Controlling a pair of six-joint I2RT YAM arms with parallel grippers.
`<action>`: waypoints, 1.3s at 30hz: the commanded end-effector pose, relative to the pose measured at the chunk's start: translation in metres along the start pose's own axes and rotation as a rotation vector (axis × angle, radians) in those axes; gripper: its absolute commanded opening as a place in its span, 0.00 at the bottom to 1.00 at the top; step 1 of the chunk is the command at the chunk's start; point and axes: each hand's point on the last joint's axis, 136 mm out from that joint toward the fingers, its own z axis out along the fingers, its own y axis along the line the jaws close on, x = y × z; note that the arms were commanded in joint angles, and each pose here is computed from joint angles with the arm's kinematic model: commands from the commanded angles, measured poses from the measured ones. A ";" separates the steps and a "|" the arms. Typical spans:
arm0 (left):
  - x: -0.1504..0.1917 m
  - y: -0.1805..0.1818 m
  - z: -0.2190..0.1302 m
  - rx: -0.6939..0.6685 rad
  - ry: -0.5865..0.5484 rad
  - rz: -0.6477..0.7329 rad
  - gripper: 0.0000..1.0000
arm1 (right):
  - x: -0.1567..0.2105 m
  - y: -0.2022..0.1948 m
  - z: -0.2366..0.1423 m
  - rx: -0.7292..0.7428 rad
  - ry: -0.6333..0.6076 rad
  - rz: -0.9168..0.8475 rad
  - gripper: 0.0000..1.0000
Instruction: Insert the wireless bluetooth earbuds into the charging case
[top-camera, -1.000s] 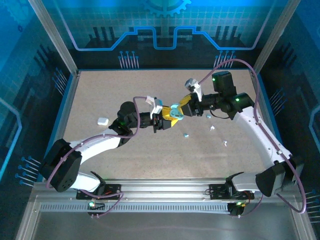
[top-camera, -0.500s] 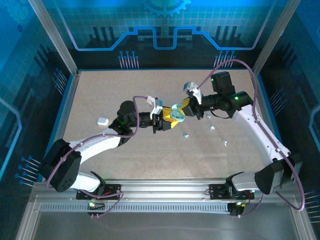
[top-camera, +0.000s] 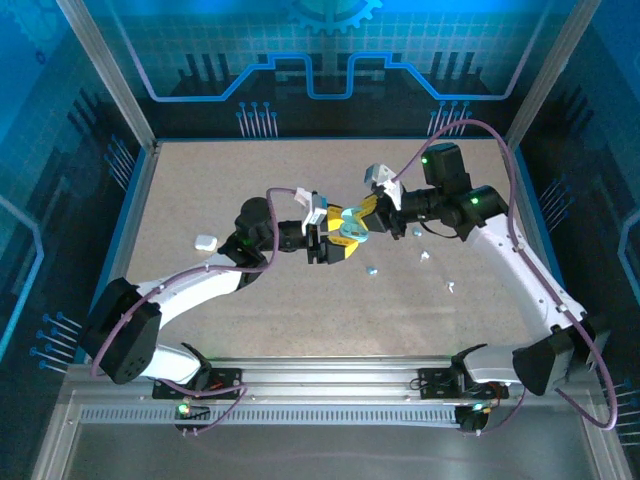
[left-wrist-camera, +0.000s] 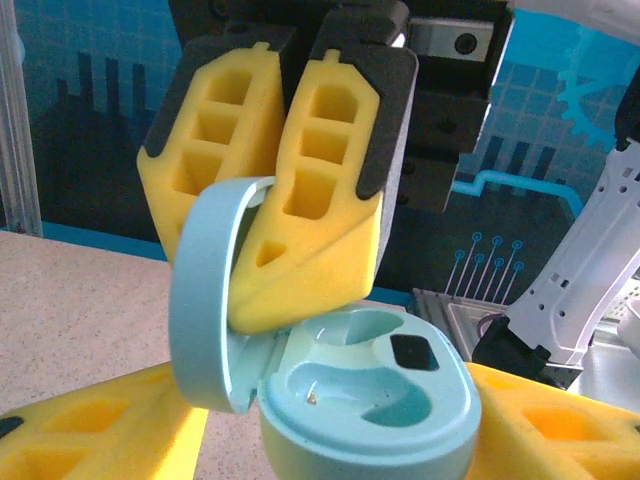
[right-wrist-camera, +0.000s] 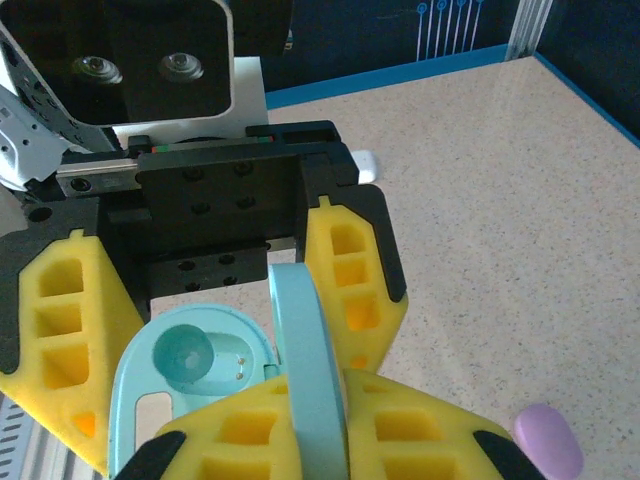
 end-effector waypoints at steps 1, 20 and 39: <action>-0.007 0.003 0.004 -0.001 -0.008 -0.004 0.64 | -0.007 0.006 0.000 0.014 -0.012 -0.037 0.01; -0.007 0.002 0.007 -0.003 -0.001 0.020 0.48 | -0.007 0.006 0.002 0.029 -0.009 -0.035 0.03; -0.007 0.005 0.000 -0.055 -0.027 0.080 0.34 | -0.029 -0.010 -0.019 0.153 -0.070 0.094 0.40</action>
